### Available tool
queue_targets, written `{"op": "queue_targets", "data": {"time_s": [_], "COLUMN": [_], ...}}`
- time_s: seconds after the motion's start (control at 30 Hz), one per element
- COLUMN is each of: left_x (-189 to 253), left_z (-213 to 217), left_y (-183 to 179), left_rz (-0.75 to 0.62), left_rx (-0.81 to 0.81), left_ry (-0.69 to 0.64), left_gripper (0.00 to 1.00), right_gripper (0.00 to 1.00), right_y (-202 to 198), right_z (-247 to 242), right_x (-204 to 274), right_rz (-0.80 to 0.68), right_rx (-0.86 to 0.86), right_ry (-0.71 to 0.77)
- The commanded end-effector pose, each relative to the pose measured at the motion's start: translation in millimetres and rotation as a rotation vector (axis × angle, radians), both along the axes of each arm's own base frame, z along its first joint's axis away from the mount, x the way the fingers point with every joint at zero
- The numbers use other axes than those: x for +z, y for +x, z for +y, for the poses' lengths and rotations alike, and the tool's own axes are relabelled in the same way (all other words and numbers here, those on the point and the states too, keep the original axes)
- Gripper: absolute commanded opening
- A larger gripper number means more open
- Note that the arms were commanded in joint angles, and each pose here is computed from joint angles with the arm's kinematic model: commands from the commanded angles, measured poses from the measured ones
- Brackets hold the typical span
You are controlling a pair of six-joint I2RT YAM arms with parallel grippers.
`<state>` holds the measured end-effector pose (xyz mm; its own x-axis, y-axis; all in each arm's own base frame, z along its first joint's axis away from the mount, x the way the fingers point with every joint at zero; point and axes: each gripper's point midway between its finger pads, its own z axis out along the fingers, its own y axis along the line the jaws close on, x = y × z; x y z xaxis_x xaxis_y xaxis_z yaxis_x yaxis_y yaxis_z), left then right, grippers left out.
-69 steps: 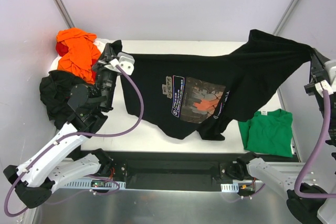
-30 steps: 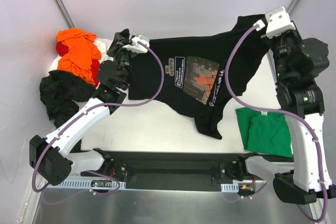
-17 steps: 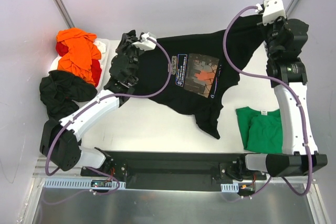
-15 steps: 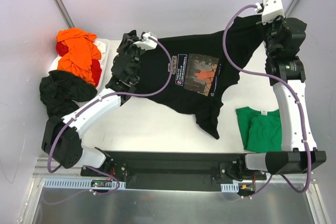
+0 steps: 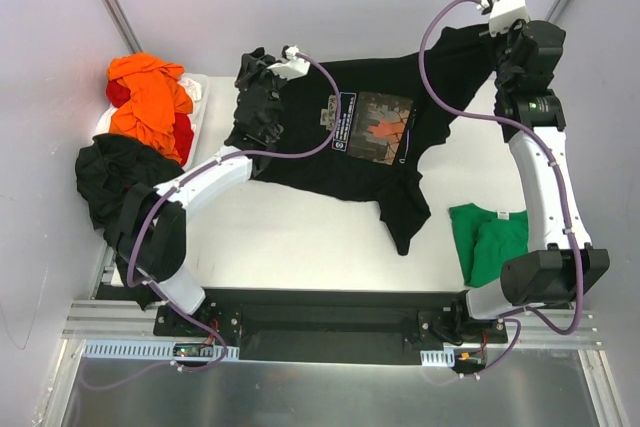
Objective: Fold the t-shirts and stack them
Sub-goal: Flatten out the tshirt
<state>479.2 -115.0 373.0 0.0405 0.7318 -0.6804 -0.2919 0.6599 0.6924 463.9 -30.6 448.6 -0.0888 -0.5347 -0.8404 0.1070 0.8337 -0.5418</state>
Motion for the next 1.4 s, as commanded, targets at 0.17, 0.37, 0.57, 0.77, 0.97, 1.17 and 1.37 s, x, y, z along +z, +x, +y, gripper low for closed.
{"op": "queue_targets", "data": {"time_s": [0.17,0.37,0.57,0.77,0.97,1.17,1.37], "left_x": [13.5,7.1,8.7,17.1,18.1,23.9,19.7], "left_z": [14.5,14.0,16.8,19.2,21.3,22.9,17.6], "left_y": [7.0,14.1,21.7,33.6,45.9,58.0,66.2], "left_rz": [-0.079,-0.076,-0.079,-0.092,-0.096,-0.114,-0.101], "left_rx": [0.100,0.135,0.173,0.210,0.254,0.291,0.289], "left_ry": [-0.009,0.024,0.021,0.014,0.016,0.038,0.060], "left_gripper": [0.00,0.00,0.35,0.81,0.98,0.99,0.99], "right_gripper": [0.01,0.01,0.19,0.55,0.92,0.97,0.96], "right_y": [13.3,24.5,30.1,30.3,28.5,30.0,20.6], "right_z": [-8.5,-5.3,-1.0,2.5,1.5,1.8,9.2], "right_x": [0.9,-19.4,-30.1,-30.4,-25.1,-25.0,-38.6], "right_rz": [-0.037,0.024,0.060,0.071,0.068,0.077,0.132], "right_rx": [-0.026,-0.019,-0.011,-0.008,-0.020,-0.026,0.010], "right_ry": [0.000,-0.009,-0.018,-0.022,-0.030,-0.050,-0.036]}}
